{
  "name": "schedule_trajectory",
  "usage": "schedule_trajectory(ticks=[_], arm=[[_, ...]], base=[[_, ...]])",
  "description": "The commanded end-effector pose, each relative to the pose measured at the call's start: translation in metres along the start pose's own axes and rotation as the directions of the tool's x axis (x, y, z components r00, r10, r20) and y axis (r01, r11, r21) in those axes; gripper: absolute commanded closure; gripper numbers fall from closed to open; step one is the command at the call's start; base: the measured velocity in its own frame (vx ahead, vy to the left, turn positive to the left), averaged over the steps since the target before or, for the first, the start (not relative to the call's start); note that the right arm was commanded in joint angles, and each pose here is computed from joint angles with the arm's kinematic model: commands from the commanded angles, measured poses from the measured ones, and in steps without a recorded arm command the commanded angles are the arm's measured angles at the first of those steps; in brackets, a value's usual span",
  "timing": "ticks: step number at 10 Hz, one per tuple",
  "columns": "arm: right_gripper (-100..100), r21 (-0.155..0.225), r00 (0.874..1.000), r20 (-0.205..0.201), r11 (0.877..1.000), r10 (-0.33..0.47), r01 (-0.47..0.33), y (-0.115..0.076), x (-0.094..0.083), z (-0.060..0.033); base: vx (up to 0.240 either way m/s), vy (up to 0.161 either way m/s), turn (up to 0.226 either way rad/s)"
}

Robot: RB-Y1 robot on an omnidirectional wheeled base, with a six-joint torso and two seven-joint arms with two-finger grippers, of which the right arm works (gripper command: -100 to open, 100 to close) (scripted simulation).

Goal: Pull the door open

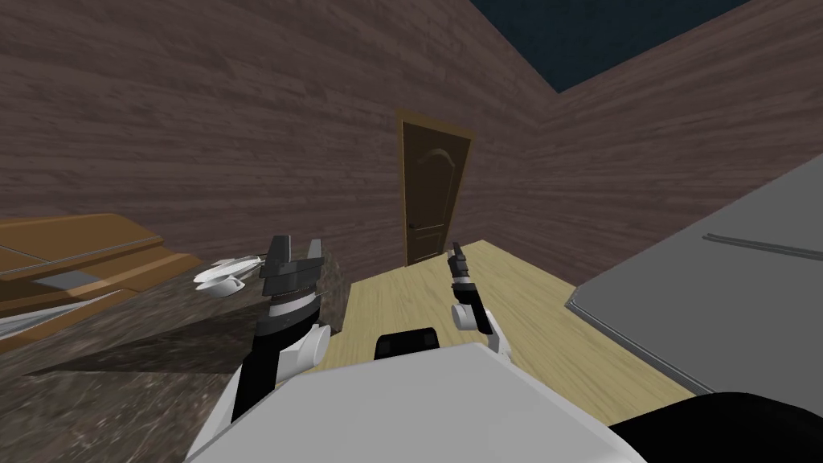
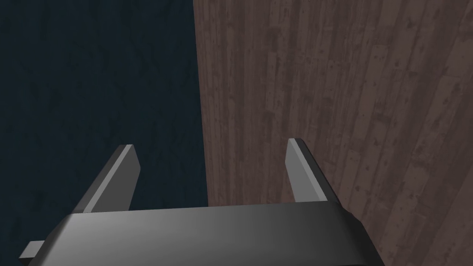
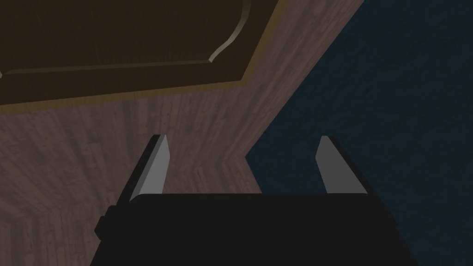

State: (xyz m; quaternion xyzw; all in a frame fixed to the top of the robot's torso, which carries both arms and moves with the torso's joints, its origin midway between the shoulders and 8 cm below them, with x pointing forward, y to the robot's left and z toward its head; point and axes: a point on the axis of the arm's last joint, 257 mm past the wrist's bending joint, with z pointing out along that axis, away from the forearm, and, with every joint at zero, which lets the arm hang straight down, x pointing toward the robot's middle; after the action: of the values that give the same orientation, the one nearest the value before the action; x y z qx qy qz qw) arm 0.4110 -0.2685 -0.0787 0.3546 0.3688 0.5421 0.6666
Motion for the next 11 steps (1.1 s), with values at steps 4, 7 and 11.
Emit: schedule_trajectory(ticks=[4,7,11], arm=[[-100,0.042,0.999,-0.029,0.999,0.015,-0.014,-0.032,0.007,0.0003],[-100,0.072,0.999,-0.047,0.997,0.025,-0.021,-0.055,0.011,-0.0006],[-100,0.104,0.997,-0.063,0.994,0.034,-0.028,-0.078,0.014,-0.002]], base=[[0.096,-0.014,0.063],[0.097,-0.017,0.068],[0.072,-0.018,0.047]])
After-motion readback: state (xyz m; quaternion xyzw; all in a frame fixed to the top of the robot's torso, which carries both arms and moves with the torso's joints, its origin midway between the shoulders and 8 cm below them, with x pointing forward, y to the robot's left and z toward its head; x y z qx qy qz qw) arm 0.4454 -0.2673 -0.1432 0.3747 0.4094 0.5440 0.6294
